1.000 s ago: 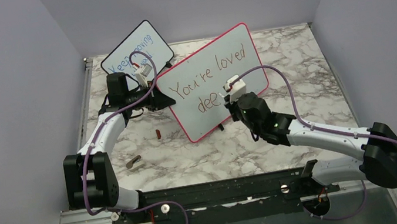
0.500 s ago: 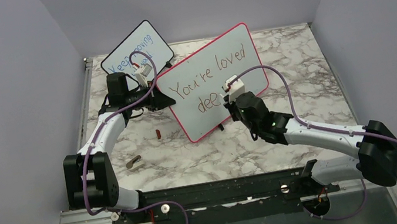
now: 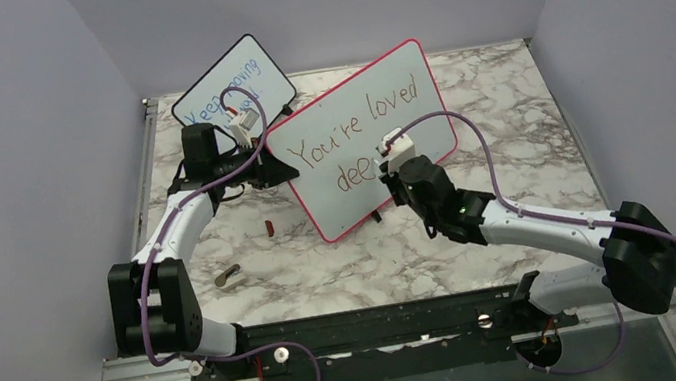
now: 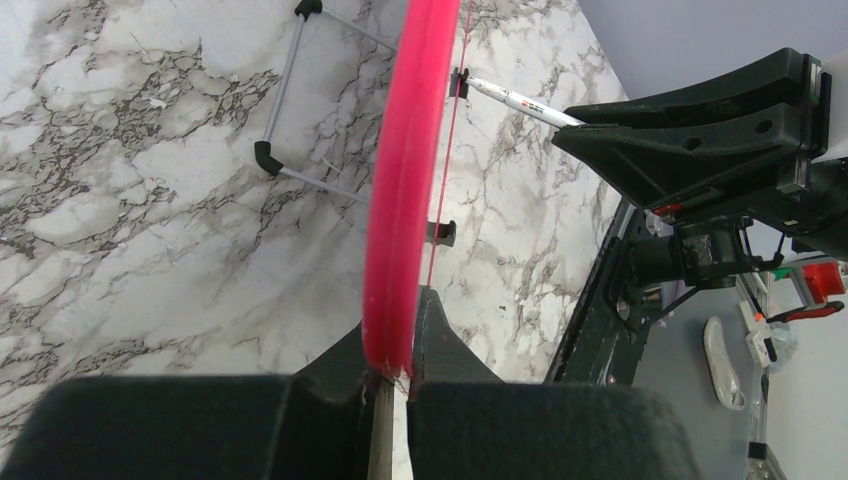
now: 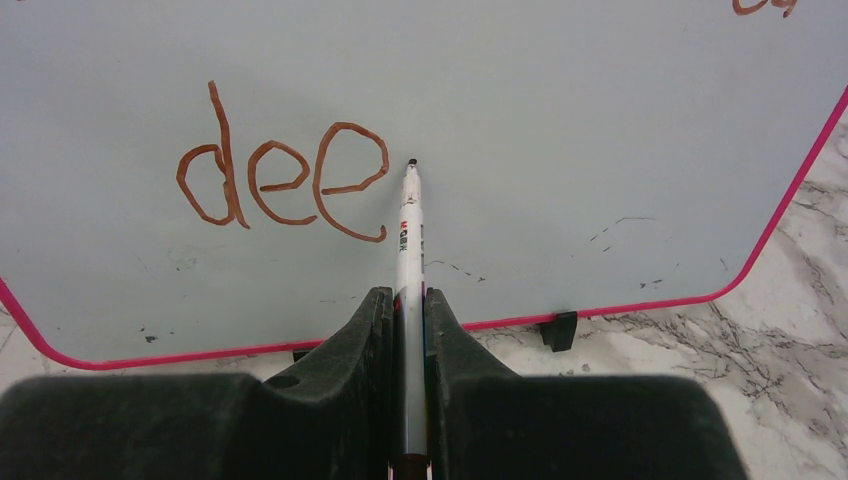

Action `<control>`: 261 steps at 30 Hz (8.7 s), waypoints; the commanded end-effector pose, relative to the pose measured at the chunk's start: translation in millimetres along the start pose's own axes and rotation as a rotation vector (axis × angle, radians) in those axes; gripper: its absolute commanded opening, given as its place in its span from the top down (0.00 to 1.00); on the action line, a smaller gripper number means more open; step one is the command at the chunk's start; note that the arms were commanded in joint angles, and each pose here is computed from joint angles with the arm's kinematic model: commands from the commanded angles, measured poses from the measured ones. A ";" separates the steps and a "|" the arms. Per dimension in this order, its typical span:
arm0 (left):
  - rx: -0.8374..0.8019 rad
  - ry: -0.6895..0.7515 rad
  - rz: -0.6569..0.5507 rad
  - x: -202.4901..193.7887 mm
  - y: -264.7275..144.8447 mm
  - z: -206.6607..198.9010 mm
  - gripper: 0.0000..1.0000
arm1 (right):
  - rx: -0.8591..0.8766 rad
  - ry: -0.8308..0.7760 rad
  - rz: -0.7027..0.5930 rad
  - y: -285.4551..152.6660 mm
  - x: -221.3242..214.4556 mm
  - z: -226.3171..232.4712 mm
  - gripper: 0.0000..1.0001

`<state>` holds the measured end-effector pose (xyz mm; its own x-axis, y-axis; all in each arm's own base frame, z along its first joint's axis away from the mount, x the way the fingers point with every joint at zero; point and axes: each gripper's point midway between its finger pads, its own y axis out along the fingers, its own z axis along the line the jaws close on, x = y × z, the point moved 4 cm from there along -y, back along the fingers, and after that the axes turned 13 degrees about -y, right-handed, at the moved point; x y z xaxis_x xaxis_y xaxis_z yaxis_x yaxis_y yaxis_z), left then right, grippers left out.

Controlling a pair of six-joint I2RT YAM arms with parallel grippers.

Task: Write a sentence on the whiteboard

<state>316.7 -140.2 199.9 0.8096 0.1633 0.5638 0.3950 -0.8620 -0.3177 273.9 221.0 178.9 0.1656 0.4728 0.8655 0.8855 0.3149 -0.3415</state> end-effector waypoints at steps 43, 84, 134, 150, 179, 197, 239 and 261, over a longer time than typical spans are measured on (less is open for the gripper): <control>0.147 -0.056 0.003 -6.7 -0.9 26.7 1.00 | 0.093 0.007 0.106 -20.4 -24.0 5.1 1.00; 0.139 -0.057 0.006 -6.7 -0.2 26.3 1.00 | 0.001 0.002 -0.033 10.8 16.2 -11.4 1.00; 0.143 -0.061 0.005 -6.6 -0.4 26.6 1.00 | 0.166 0.058 0.091 -3.5 -22.3 6.8 1.00; 0.144 -0.058 0.003 -6.5 -1.0 25.7 1.00 | -0.014 0.046 0.010 -9.1 8.7 -30.0 1.00; 0.143 -0.061 0.008 -6.2 -0.2 26.6 1.00 | -0.033 -0.001 -0.062 22.6 37.2 -45.2 1.00; 0.146 -0.063 0.009 -6.6 0.0 27.6 1.00 | 0.026 0.015 0.066 9.3 -10.5 -31.3 0.99; 0.154 -0.060 0.008 -6.3 -0.8 27.6 1.00 | -0.074 0.068 -0.001 5.5 0.5 -52.0 1.00; 0.157 -0.067 0.012 -7.2 -0.2 29.3 1.00 | -0.061 0.074 0.002 18.8 -0.1 -51.3 1.00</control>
<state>318.6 -139.7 200.4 0.8110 0.1642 0.5615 0.3979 -0.8584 -0.3237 305.4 182.8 184.7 0.2146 0.4213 0.8812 0.9033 0.2576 -0.3431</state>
